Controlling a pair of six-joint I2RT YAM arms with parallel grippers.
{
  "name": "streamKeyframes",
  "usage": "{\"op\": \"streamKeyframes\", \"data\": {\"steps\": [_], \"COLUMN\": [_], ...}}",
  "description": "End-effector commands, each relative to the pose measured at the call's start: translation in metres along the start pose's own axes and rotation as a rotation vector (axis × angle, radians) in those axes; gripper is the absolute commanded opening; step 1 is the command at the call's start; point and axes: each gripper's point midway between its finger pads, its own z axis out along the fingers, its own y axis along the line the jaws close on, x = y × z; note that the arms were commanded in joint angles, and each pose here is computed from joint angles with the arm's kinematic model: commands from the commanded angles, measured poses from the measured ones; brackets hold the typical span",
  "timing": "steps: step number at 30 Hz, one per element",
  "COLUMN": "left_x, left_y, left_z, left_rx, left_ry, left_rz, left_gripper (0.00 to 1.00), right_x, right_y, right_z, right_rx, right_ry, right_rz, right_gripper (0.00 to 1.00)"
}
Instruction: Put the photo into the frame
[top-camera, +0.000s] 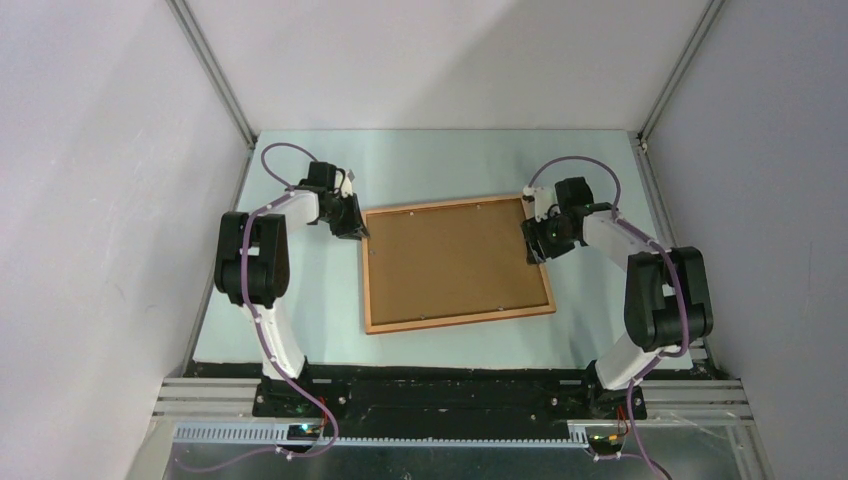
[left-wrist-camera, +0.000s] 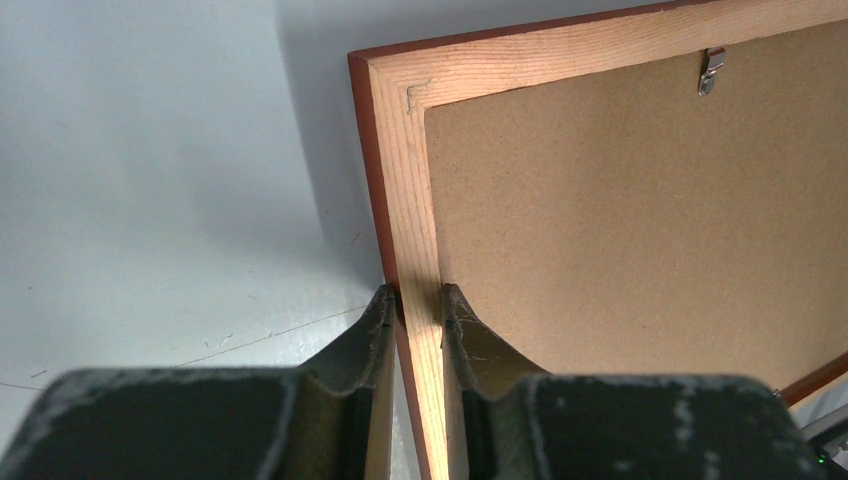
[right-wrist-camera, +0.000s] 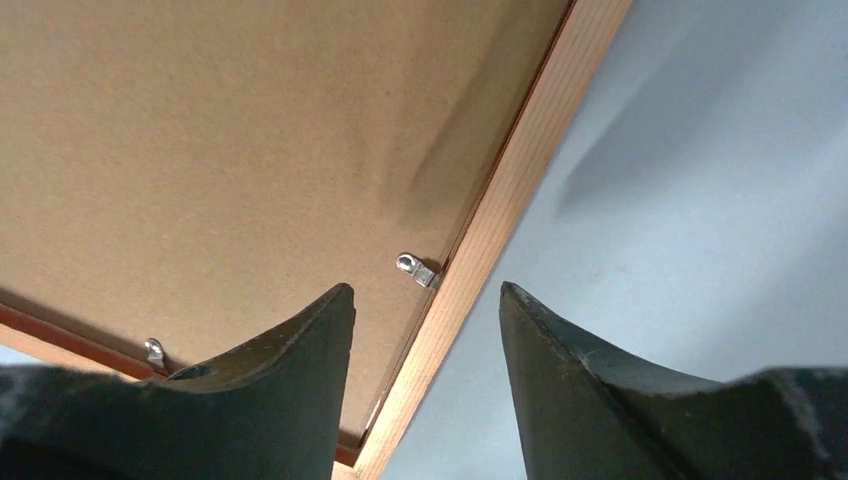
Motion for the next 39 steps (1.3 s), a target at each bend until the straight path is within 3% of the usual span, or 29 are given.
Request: {"op": "streamKeyframes", "data": {"steps": [1, 17, 23, 39], "left_x": [0.002, -0.01, -0.014, -0.008], "left_y": [-0.004, -0.008, -0.012, -0.011], "left_z": [-0.004, -0.004, -0.005, -0.001], "left_rx": [0.011, 0.074, 0.087, 0.092], "left_ry": [0.022, 0.013, 0.009, 0.028], "left_rz": [0.026, 0.099, 0.08, 0.049], "left_gripper": [0.0, 0.0, 0.0, 0.0], "right_x": [-0.04, -0.046, -0.052, -0.055], "right_y": [0.003, -0.019, -0.029, -0.037], "right_z": [-0.025, -0.006, 0.01, 0.027], "right_rx": [0.009, 0.046, 0.013, -0.068], "right_ry": [-0.114, -0.087, -0.066, -0.056], "right_rz": [-0.015, 0.077, 0.181, 0.277], "right_gripper": [0.61, 0.57, 0.47, 0.34]}}
